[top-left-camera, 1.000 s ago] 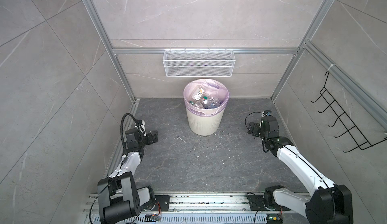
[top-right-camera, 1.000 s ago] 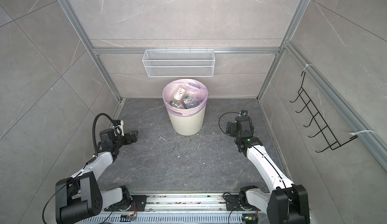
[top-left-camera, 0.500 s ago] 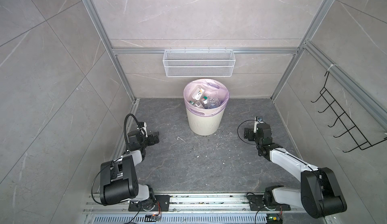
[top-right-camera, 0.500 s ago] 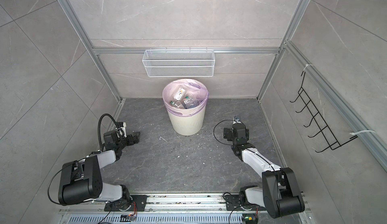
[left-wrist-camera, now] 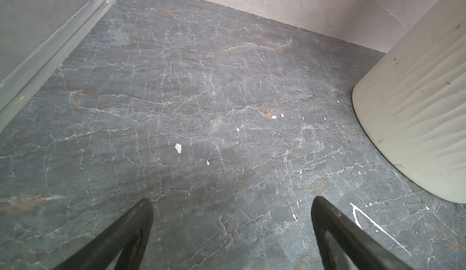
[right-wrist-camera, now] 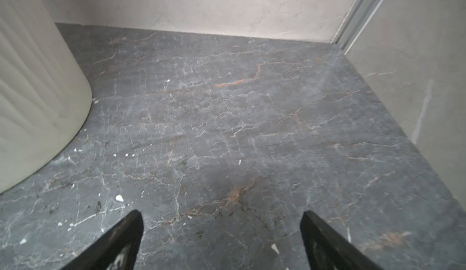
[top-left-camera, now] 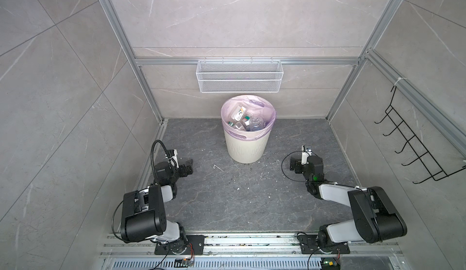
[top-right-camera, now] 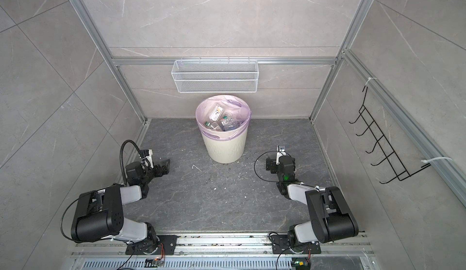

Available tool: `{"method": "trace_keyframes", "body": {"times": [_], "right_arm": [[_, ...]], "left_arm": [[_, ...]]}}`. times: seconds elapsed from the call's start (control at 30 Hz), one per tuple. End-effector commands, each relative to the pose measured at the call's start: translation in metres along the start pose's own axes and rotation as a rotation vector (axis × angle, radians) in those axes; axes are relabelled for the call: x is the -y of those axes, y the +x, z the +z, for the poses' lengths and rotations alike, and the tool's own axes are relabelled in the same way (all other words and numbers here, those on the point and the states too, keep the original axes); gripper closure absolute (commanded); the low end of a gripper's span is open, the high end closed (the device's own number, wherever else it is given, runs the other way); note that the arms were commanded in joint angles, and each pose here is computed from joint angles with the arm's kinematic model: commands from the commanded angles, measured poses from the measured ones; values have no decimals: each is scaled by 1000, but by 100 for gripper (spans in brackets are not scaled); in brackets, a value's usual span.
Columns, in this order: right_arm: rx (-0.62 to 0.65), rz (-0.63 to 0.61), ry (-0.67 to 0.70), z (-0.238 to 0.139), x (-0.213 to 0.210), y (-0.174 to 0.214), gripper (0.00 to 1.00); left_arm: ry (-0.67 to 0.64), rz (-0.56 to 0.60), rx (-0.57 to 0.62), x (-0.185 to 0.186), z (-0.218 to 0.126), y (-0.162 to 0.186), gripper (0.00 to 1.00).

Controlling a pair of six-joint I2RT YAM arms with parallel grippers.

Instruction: Throw the plastic bottles in the bin

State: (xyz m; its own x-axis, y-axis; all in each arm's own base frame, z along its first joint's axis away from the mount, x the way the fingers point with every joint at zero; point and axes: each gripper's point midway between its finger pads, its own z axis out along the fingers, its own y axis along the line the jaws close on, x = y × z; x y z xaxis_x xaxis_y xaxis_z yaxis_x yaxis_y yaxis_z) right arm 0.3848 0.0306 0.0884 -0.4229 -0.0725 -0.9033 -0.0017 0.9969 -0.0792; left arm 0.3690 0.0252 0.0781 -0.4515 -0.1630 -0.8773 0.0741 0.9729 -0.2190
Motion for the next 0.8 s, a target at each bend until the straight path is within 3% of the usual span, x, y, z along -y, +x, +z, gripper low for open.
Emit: {"method": "trace_keyframes", "body": {"times": [0.0,0.2,0.63,0.77], "right_arm": [[77,-13,-42,-3,-6,-12,0],[141,-23,-82,-5,-12,-7,0],[85,8,-82,2,-5,-4,0],[85,9,-82,2,-5,-4,0]], "left_arm": [[22,35,117,6,-5,-29,0],[0,47,144,6,-9,-28,0],[-50,94,182,8,-3,-17,0],[-82,81,136,3,2,-16,0]]}}
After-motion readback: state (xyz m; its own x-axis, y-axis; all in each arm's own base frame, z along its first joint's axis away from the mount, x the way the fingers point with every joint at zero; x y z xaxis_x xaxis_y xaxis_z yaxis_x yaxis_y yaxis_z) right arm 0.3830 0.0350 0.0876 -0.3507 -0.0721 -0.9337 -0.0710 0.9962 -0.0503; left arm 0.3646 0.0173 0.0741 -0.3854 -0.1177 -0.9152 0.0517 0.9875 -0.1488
